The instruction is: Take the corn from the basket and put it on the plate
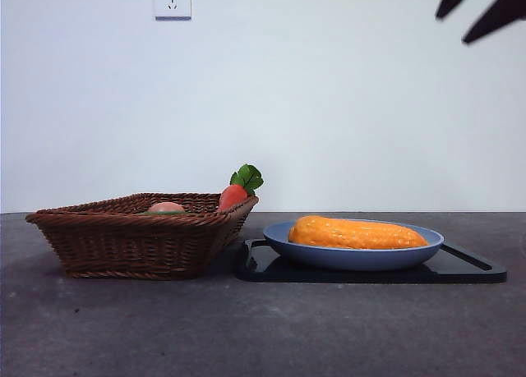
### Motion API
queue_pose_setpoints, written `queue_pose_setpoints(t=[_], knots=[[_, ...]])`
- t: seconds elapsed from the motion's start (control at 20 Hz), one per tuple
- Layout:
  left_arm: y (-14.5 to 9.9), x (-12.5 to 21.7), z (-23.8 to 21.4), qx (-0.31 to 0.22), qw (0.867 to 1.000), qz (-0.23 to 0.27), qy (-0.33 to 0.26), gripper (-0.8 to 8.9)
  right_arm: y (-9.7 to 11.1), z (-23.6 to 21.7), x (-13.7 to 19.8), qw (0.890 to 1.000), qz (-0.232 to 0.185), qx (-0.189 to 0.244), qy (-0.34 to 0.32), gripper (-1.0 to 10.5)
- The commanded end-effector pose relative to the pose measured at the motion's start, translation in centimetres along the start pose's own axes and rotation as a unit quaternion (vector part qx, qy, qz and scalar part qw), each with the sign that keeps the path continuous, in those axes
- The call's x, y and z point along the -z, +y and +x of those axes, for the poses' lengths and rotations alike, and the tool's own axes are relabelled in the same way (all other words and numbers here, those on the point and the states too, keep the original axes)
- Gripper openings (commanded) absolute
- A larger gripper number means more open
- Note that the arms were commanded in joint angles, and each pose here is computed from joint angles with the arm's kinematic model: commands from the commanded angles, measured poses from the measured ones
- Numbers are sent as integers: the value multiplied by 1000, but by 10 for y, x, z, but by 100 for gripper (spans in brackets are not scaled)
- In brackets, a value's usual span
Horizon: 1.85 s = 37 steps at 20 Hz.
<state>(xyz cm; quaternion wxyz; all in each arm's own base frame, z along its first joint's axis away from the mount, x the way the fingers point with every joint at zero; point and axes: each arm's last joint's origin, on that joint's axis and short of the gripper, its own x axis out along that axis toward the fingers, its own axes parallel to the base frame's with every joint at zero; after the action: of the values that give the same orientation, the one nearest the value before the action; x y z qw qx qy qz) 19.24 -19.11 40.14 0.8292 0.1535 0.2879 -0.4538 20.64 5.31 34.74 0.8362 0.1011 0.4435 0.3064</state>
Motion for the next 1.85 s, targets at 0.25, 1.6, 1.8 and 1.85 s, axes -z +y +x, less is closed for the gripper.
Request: queue_pose_setpoints(t=[0.25, 1.6, 1.8, 1.85], knots=[[-2, -2, -1, 5, 1000, 1, 2, 128, 18, 15, 53, 998, -56, -5, 40, 82], [-1, -8, -1, 0, 1000, 7, -30, 4, 8, 33, 61, 997, -73, -9, -11, 2], [-1, -12, -1, -2, 999, 11, -49, 4, 9, 33, 57, 996, -83, -10, -32, 2], [-1, -13, -1, -3, 999, 11, -51, 4, 9, 33, 56, 996, -86, -10, -38, 2]])
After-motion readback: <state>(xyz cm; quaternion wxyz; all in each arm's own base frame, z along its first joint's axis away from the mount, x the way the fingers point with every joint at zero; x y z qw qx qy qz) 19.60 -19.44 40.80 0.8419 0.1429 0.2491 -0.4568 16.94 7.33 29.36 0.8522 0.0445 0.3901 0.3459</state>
